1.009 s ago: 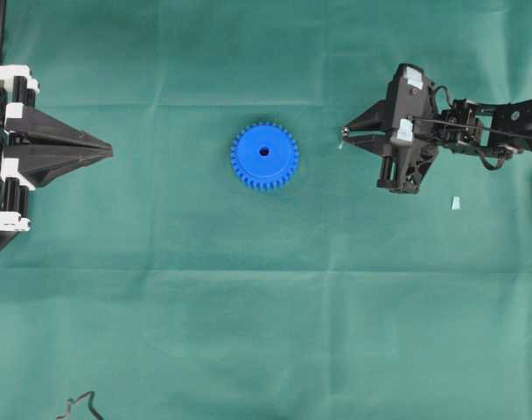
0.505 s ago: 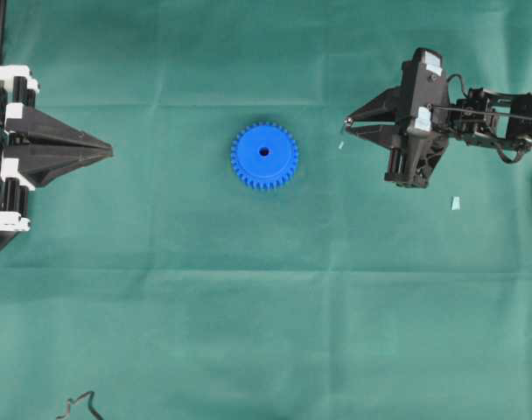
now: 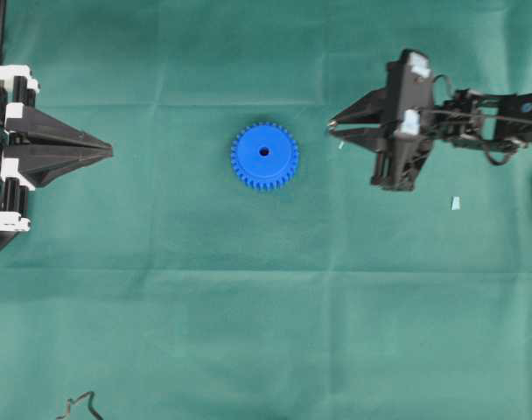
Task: Insert the shaft into the center hole of the gear.
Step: 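Carry the shaft left over the blue gear's center hole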
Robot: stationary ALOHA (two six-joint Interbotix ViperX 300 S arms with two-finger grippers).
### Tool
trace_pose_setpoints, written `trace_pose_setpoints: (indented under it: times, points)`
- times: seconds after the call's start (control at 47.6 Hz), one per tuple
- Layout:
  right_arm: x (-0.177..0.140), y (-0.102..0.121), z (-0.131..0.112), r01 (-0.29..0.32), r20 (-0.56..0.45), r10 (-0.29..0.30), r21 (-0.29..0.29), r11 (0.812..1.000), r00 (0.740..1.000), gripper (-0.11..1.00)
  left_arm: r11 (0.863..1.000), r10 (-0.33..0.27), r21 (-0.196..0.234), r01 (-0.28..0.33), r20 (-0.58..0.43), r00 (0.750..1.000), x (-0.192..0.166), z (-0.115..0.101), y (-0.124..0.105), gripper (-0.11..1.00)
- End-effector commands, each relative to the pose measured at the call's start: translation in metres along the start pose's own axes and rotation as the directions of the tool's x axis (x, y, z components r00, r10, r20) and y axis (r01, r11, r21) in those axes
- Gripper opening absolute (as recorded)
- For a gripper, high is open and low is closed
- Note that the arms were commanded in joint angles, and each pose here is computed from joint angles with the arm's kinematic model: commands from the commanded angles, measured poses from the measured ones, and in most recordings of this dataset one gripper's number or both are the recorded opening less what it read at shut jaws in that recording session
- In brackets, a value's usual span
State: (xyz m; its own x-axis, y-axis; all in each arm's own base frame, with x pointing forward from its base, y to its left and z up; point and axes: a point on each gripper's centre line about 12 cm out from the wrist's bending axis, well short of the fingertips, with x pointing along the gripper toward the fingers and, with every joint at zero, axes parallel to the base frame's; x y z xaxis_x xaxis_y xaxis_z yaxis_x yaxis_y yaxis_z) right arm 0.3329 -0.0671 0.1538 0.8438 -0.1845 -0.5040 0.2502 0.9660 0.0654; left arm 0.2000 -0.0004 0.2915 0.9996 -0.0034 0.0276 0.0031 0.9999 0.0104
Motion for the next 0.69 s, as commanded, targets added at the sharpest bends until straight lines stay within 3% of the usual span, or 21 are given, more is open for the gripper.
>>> trace_pose_setpoints:
  times: [0.0, 0.315, 0.673]
  points:
    - [0.009, 0.008, 0.022, -0.017, 0.048, 0.017, -0.004, 1.000, 0.999, 0.16, 1.000, 0.001, 0.002, -0.001, 0.018, 1.000, 0.003, 0.008, 0.000, 0.00]
    - [0.047, 0.025, 0.052, -0.050, 0.052, 0.051, -0.025, 0.998, 0.997, 0.16, 1.000, 0.001, 0.000, -0.001, 0.018, 1.000, 0.003, 0.008, 0.000, 0.00]
    - [0.053, 0.027, 0.052, -0.051, 0.046, 0.052, -0.024, 0.998, 0.998, 0.16, 1.000, 0.001, 0.000, -0.001, 0.018, 1.000, 0.003, 0.008, 0.000, 0.00]
